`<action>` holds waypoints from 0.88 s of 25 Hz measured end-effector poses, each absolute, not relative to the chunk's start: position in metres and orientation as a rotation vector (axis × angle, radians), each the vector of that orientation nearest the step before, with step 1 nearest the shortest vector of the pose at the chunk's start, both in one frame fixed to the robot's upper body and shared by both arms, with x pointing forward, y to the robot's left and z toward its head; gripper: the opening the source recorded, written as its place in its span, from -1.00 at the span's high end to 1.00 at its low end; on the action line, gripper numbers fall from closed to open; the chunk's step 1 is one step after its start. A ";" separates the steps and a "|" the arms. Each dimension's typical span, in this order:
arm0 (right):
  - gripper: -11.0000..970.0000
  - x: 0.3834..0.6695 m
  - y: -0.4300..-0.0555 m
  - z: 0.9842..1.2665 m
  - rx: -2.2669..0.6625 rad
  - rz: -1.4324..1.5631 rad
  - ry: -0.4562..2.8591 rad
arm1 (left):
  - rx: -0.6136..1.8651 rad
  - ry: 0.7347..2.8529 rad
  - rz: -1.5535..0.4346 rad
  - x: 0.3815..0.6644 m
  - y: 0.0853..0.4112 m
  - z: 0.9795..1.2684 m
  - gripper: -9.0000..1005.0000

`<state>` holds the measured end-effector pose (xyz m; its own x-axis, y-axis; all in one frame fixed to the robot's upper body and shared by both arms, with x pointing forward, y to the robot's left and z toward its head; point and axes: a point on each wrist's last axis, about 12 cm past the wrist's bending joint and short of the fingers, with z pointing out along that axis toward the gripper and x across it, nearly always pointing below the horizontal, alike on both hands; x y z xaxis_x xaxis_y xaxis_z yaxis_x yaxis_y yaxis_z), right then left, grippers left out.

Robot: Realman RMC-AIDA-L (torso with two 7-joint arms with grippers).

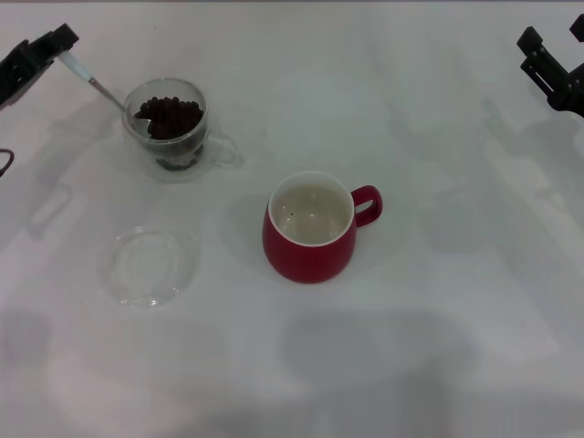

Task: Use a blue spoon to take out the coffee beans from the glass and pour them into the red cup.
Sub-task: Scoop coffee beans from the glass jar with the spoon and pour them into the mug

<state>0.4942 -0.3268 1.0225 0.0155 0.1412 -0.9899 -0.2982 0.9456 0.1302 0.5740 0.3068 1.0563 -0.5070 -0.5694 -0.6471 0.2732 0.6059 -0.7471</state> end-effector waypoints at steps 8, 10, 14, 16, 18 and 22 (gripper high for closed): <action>-0.71 0.494 -0.326 1.023 -0.130 0.347 1.512 | -0.306 1.821 -1.085 0.571 0.311 1.055 0.72; -0.71 0.494 -0.326 1.023 -0.130 0.347 1.511 | -0.312 1.823 -1.096 0.572 0.310 1.055 0.72; -0.71 0.494 -0.326 1.023 -0.130 0.347 1.511 | -0.324 1.825 -1.115 0.572 0.308 1.056 0.71; -0.71 0.494 -0.326 1.023 -0.130 0.347 1.511 | -0.341 1.820 -1.125 0.571 0.308 1.055 0.71; -0.71 0.494 -0.326 1.023 -0.130 0.347 1.511 | -0.365 1.807 -1.136 0.570 0.308 1.055 0.71; -0.71 0.494 -0.327 1.023 -0.124 0.342 1.514 | -0.425 1.761 -1.180 0.566 0.309 1.054 0.71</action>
